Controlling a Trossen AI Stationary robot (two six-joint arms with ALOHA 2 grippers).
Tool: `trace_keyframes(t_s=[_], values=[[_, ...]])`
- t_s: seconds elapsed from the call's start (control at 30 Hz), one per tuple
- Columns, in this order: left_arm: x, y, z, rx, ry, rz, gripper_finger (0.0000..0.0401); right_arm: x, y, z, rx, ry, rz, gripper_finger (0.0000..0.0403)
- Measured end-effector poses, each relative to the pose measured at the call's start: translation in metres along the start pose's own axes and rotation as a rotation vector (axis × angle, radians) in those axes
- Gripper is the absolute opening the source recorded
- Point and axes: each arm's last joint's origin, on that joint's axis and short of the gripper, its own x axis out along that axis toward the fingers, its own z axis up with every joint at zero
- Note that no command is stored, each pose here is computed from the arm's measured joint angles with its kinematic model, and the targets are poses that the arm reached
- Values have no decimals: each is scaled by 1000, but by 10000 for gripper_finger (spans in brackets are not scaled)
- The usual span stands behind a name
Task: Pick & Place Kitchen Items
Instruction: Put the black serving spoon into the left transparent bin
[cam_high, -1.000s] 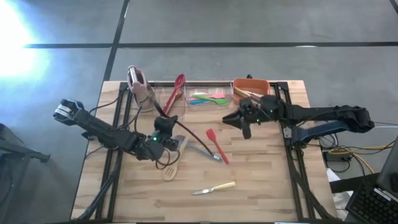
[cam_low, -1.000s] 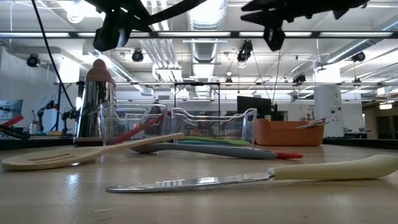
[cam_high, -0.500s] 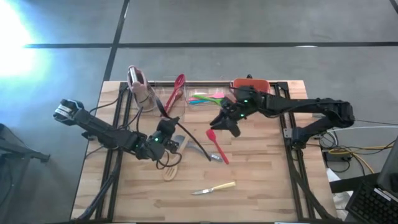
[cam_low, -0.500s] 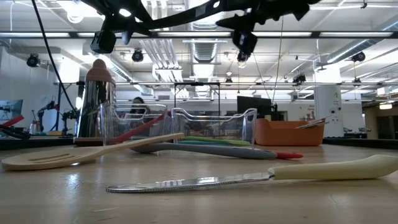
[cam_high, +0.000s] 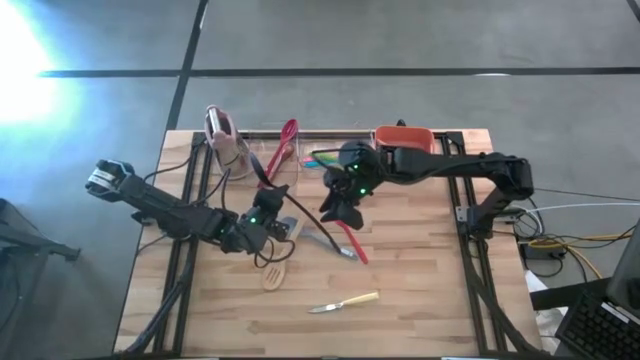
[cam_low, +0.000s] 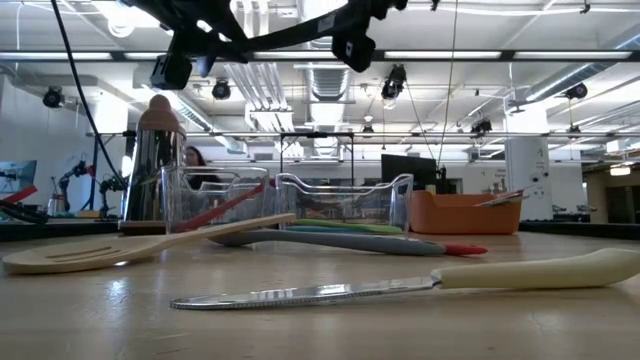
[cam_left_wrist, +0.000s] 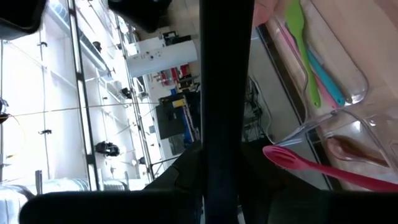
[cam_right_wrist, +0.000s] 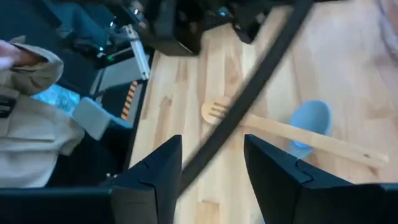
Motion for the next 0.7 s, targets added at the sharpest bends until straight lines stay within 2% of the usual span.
trace_keyframes(t_s=[0.23,0.4,0.6,0.7], values=[[2,-1,-1,7,3,-5,68,4,15,-1,52,-5,-118,178],[5,0,-2,6,12,-7,68,11,25,-5,59,-4,-147,197],[13,7,-3,-12,-34,-29,68,14,25,-15,87,54,-268,210],[17,12,-4,-15,-30,-28,68,15,27,-16,88,49,-277,212]])
